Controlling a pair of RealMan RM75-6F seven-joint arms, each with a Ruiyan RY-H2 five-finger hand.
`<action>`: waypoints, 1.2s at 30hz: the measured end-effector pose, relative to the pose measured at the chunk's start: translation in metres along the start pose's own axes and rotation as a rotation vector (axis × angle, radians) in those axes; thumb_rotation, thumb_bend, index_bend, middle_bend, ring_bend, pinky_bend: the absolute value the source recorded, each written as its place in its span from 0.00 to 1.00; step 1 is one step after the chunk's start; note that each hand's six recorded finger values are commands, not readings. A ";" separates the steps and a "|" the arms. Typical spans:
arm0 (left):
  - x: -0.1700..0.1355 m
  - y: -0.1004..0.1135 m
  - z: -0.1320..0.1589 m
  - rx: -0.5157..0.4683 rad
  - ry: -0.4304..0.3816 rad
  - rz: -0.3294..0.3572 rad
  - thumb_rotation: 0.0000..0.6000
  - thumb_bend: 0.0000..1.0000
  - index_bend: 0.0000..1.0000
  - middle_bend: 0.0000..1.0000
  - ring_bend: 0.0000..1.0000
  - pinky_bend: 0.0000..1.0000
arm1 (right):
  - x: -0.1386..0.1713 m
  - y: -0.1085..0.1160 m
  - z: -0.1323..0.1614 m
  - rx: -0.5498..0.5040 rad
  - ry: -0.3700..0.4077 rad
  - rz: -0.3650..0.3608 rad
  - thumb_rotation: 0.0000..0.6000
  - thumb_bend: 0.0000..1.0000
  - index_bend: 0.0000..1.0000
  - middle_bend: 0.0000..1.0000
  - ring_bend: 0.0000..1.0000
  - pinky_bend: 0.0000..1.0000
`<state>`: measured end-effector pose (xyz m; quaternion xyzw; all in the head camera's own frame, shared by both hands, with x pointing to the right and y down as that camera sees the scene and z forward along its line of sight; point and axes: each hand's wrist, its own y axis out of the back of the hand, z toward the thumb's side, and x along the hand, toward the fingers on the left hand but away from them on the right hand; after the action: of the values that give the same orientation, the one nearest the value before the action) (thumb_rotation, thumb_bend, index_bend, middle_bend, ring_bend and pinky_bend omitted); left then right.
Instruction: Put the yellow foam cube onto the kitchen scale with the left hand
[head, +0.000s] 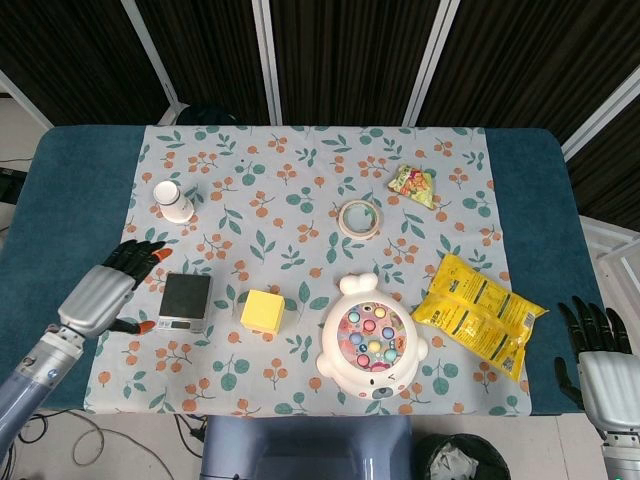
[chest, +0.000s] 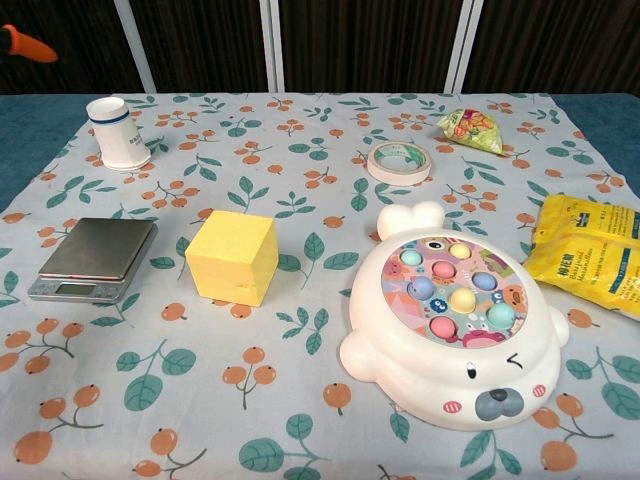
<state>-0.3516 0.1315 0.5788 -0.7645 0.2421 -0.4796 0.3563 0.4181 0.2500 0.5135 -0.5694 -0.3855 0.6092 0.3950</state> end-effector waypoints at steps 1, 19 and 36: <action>0.006 0.000 0.005 0.001 -0.012 -0.017 1.00 0.05 0.02 0.00 0.00 0.00 | 0.000 0.000 0.000 0.001 0.000 0.001 1.00 0.56 0.00 0.03 0.02 0.00; 0.081 -0.049 0.092 0.047 -0.137 -0.198 1.00 0.05 0.01 0.02 0.00 0.03 | -0.002 0.001 -0.004 -0.001 -0.012 -0.005 1.00 0.56 0.00 0.03 0.02 0.00; 0.120 -0.084 0.132 0.123 -0.121 -0.223 1.00 0.15 0.14 0.19 0.13 0.24 | -0.001 0.001 -0.004 -0.002 -0.009 0.000 1.00 0.56 0.00 0.03 0.02 0.00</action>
<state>-0.1789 0.1406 0.6734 -0.7908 0.1038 -0.4833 0.3610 0.4220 0.2485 0.5133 -0.5671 -0.3881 0.6113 0.3926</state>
